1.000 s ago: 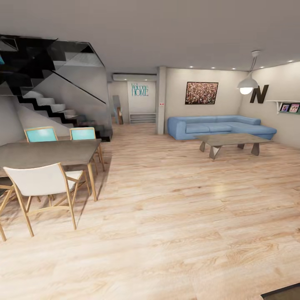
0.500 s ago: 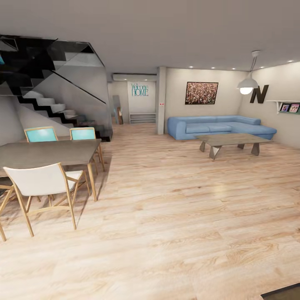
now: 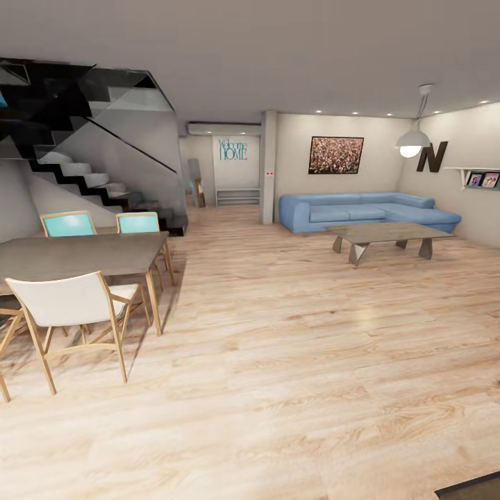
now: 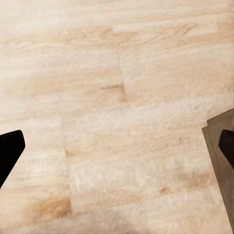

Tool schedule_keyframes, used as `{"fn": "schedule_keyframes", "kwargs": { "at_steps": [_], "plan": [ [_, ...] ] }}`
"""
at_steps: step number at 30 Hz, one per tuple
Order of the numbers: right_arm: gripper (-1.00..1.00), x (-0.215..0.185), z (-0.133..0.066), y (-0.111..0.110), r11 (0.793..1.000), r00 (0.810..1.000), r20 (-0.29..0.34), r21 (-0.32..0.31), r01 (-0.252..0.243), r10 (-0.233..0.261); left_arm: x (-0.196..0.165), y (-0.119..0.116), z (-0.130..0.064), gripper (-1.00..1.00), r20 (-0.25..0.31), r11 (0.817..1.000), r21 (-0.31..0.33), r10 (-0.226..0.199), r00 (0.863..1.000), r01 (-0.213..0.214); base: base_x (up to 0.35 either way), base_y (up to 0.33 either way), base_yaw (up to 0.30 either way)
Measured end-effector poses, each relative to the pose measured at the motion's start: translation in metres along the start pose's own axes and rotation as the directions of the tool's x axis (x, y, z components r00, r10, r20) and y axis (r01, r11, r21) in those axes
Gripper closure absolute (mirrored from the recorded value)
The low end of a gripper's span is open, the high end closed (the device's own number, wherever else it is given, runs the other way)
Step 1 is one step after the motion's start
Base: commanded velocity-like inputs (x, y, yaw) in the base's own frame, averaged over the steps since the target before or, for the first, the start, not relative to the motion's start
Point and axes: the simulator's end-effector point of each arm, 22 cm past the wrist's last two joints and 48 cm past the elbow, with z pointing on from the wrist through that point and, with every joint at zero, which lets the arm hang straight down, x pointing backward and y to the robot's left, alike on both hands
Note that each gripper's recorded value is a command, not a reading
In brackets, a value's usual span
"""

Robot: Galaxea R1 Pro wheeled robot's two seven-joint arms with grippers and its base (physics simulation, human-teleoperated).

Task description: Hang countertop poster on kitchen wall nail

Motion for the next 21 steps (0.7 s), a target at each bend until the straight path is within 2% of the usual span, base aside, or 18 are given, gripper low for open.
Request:
{"fn": "schedule_keyframes", "kwargs": {
  "at_steps": [4,21],
  "plan": [
    [-1.00,0.0004,-0.0001,0.0011,1.000,1.000,-0.001,-0.001,0.001,-0.001,0.0002,0.0005,0.0000,-1.00,0.000,1.000,-0.001,0.000,1.000,0.000,0.000,0.000,0.078],
    [-1.00,0.0006,-0.0002,0.0047,1.000,1.000,0.000,-0.002,-0.003,0.003,0.0006,0.0014,0.0000,-1.00,-0.001,1.000,-0.003,-0.001,1.000,0.001,0.000,0.000,0.290]
  ]
}}
